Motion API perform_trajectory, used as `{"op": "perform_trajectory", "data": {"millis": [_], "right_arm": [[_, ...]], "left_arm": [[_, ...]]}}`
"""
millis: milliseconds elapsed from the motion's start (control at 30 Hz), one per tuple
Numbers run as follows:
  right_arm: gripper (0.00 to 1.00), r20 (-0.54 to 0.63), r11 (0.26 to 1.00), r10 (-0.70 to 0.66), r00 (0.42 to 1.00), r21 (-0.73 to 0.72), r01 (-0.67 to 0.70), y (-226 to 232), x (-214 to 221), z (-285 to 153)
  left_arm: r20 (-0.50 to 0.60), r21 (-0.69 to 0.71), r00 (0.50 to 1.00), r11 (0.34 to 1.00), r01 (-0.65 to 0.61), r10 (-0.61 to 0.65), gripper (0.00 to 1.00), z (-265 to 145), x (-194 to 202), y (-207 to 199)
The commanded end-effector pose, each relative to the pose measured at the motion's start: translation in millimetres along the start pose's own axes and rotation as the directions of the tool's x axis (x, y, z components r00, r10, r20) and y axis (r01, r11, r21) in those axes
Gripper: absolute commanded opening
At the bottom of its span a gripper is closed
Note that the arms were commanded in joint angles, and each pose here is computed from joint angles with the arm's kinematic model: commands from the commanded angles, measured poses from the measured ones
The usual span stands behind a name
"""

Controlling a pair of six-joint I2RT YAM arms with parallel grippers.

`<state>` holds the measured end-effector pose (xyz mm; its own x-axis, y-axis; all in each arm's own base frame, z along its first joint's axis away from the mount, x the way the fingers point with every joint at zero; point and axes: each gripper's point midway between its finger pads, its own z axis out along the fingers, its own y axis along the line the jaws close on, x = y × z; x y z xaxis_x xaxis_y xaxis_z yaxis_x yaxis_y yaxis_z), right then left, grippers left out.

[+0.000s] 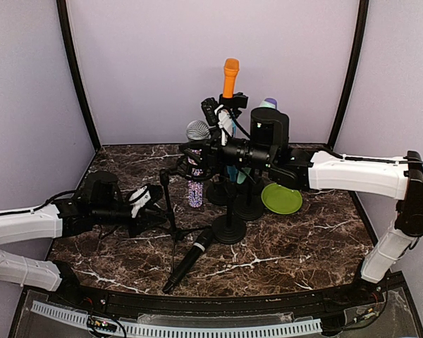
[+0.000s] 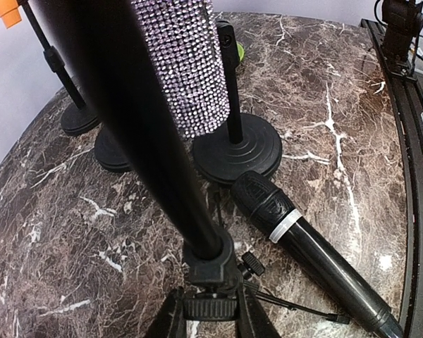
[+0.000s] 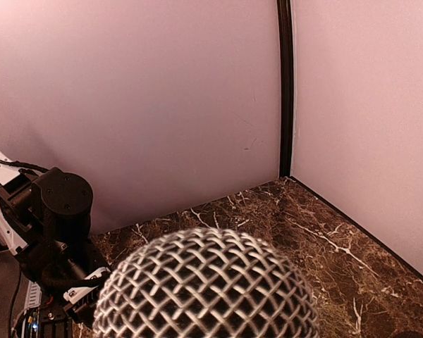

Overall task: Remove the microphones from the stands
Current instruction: Unscrew the knob on the microphone stand.

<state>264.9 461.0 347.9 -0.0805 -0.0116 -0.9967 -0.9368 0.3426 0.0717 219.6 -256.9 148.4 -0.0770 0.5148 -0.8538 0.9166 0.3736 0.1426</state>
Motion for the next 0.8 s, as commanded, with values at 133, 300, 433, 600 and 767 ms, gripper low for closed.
{"op": "perform_trajectory", "data": {"millis": [133,300,433,600,767], "right_arm": [[0.15,0.137,1.0,-0.025,0.99,-0.014,0.027,6,-46,-16],[0.15,0.135,0.999,-0.034,0.99,-0.024,0.037,8,-46,-16],[0.15,0.127,0.999,-0.038,0.991,-0.031,0.042,8,-44,-14],[0.15,0.127,0.998,-0.036,0.991,-0.04,0.041,9,-43,-12],[0.15,0.125,0.998,-0.034,0.992,-0.048,0.04,10,-43,-10]], "left_arm": [[-0.006,0.016,0.989,0.988,0.15,-0.15,0.0,4,-3,-1],[-0.018,0.053,0.959,0.957,0.284,-0.284,0.0,7,-2,-7],[-0.005,0.112,0.935,0.929,0.353,-0.354,0.0,5,-9,-16],[-0.003,0.189,0.894,0.878,0.44,-0.447,0.0,0,-14,-29],[0.013,0.249,0.855,0.83,0.499,-0.518,0.0,-5,-14,-36]]}}
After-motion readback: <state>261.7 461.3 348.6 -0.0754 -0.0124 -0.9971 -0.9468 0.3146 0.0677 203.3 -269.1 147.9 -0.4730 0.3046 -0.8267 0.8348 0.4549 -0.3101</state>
